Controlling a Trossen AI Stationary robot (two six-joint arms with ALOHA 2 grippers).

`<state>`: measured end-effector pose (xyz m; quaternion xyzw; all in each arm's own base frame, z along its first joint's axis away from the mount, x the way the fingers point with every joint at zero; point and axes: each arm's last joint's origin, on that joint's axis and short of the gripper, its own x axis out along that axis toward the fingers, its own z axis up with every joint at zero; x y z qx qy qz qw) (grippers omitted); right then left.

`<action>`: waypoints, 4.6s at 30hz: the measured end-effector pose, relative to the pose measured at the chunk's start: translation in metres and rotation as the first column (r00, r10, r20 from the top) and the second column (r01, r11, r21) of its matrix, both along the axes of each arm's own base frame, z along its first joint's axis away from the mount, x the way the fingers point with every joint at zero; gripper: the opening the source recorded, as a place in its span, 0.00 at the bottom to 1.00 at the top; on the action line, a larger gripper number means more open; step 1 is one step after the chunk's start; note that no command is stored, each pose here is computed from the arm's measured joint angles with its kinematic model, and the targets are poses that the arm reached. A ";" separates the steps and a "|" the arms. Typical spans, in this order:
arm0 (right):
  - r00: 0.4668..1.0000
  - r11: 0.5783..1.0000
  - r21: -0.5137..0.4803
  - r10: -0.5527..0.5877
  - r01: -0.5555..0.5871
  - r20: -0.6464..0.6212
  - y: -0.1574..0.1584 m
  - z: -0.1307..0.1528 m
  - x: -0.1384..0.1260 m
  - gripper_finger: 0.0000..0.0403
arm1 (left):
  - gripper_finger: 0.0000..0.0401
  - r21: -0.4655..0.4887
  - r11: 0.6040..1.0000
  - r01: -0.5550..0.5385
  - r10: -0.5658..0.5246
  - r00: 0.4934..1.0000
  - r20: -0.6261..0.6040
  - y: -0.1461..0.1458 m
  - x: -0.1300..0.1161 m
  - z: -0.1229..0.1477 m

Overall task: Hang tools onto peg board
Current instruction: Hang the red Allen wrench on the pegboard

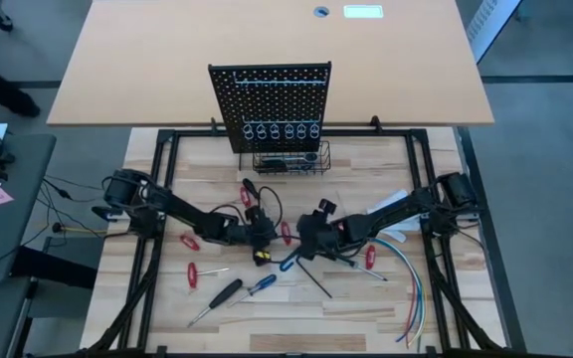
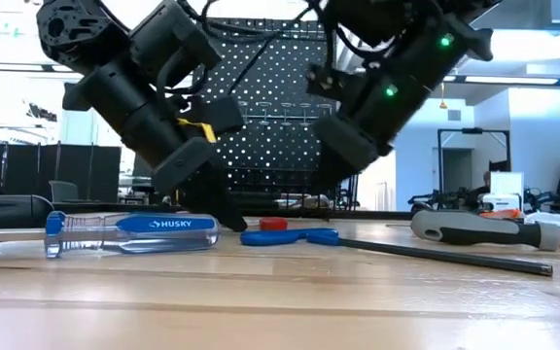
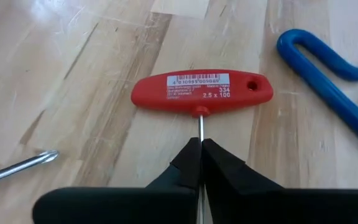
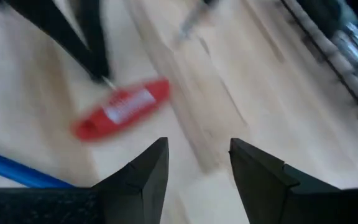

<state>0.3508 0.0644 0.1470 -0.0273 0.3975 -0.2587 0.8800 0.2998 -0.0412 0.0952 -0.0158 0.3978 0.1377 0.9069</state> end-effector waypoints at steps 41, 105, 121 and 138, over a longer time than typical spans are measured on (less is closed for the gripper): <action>0.475 0.608 -0.461 0.793 -0.646 0.380 -0.008 0.066 0.050 0.54 | 0.00 -0.026 0.842 0.539 -0.327 0.548 0.770 0.001 -0.104 0.075; 0.972 0.964 -0.130 -0.232 0.234 0.025 -0.157 0.258 -0.027 0.12 | 0.12 -0.109 0.952 0.285 -0.216 0.881 0.420 0.014 -0.110 0.033; 0.976 0.981 0.001 -0.192 0.193 -0.106 -0.192 0.233 -0.016 0.12 | 0.12 -0.117 0.952 0.282 -0.209 0.882 0.422 0.014 -0.110 0.033; 0.981 0.976 0.123 -0.172 0.182 -0.086 -0.217 0.232 -0.026 0.24 | 0.12 -0.127 0.952 0.278 -0.202 0.883 0.423 0.014 -0.110 0.033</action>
